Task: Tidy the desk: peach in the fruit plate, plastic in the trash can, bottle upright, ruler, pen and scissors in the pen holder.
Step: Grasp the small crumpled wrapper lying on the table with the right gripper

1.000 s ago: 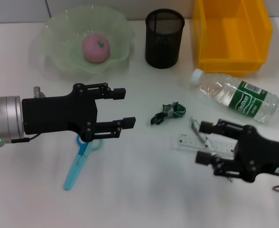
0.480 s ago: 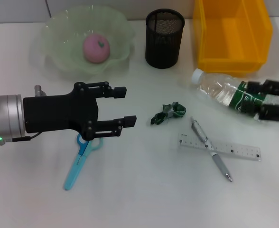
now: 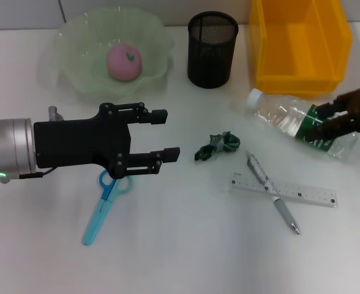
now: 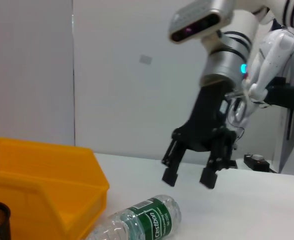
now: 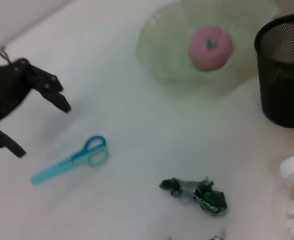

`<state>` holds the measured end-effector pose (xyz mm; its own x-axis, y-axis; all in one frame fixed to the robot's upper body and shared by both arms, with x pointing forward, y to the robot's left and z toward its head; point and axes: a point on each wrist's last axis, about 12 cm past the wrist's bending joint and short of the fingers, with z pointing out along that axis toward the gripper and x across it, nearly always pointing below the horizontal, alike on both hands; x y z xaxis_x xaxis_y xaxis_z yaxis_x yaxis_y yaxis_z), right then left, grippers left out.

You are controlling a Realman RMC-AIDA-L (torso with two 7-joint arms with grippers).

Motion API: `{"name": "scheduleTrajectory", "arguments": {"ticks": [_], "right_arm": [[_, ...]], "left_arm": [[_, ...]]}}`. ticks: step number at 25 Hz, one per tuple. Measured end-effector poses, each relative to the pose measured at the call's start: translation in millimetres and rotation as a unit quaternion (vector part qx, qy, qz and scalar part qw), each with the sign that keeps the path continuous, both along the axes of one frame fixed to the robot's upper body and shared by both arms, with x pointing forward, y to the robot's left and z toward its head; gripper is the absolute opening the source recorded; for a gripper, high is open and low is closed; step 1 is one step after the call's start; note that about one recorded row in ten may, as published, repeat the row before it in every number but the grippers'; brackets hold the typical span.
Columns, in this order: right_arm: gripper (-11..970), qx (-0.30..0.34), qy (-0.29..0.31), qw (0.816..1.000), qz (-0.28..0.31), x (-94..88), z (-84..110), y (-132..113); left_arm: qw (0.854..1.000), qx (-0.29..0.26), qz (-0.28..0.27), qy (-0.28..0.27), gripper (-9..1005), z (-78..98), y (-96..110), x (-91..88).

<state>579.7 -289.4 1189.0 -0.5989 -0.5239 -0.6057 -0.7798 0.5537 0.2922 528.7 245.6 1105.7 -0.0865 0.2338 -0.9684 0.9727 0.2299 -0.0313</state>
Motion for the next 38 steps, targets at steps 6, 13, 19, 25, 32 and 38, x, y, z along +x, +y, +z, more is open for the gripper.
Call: {"name": "scheduleTrajectory", "arguments": {"ticks": [6,13,19,25,32,38], "right_arm": [[778,-0.053,-0.008,0.998,0.020,20.6,7.2,27],[778,-0.078,-0.019,0.996,0.046,39.3,-1.1,61],[778,-0.076,-0.023,0.996,0.044,47.3,-19.6,82],[777,-0.053,-0.025,0.998,0.034,48.6,-34.2,98],[777,-0.024,-0.008,1.000,-0.013,52.3,-46.7,101],[777,-0.022,0.010,0.999,-0.033,51.7,-51.5,101]], "left_arm": [[1.000,0.002,-0.005,-0.011,695,0.7,-1,0.9],[1.000,0.002,-0.007,-0.018,696,-0.1,-2,0.6],[1.000,0.001,-0.008,-0.021,696,-1.1,-2,-0.2],[1.000,0.000,-0.009,-0.023,696,-3.3,-3,-0.7],[1.000,0.000,-0.009,-0.026,696,-3.1,-3,-0.4],[1.000,0.001,-0.009,-0.026,696,-3.3,-3,-0.5]]}}
